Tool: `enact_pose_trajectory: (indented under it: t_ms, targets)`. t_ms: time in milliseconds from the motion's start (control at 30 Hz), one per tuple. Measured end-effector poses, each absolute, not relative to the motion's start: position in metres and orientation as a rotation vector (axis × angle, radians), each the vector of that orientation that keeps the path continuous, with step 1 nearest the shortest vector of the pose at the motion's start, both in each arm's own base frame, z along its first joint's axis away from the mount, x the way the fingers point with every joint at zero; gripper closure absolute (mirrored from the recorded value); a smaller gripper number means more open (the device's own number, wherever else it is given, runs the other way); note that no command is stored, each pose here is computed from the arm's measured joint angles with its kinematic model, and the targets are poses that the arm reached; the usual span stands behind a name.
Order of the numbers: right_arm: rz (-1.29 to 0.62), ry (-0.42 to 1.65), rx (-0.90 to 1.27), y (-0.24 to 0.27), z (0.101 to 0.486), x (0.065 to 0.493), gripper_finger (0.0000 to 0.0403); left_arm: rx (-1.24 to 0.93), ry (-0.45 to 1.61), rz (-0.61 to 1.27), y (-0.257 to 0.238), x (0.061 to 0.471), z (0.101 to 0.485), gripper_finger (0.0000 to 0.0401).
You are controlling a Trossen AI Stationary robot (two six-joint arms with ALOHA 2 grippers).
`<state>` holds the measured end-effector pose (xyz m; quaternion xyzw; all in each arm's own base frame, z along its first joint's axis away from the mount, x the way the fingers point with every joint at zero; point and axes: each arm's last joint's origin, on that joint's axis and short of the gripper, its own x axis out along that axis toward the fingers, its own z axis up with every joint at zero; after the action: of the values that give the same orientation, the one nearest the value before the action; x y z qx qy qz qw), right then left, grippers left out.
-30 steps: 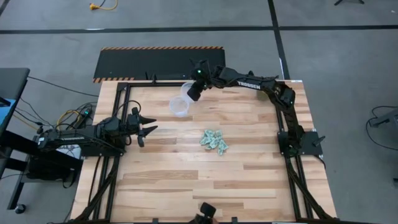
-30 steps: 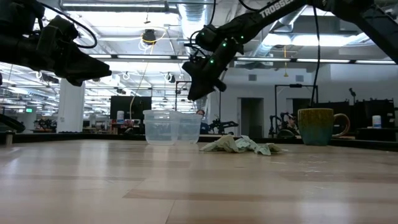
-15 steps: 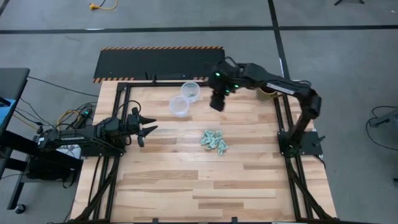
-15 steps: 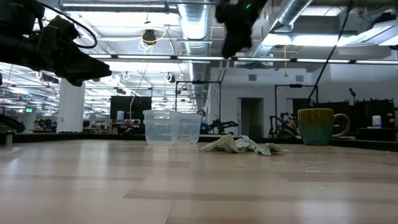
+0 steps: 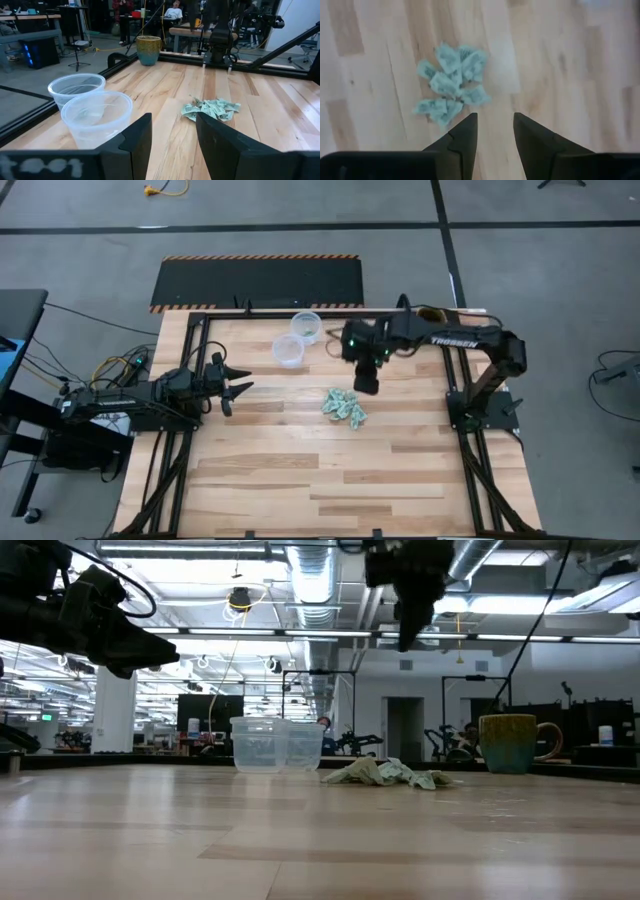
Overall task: Pick and place items into bin
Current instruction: Put the stevia packet into the top bin
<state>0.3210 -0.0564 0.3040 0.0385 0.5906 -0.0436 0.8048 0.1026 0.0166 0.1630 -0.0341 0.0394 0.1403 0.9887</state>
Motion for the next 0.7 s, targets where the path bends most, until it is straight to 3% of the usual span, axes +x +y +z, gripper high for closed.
enact_pose_trajectory:
  t_ms: [300, 700]
  targets:
    - [-0.087, 1.252, 0.076, -0.054, 0.228, 0.316, 0.0284, -0.068, 0.079, 0.282, 0.017, 0.103, 0.163, 0.0258]
    - [-0.035, 1.174, 0.043, -0.050, 0.186, 0.311, 0.0284, -0.068, 0.080, 0.282, 0.017, 0.103, 0.163, 0.0258]
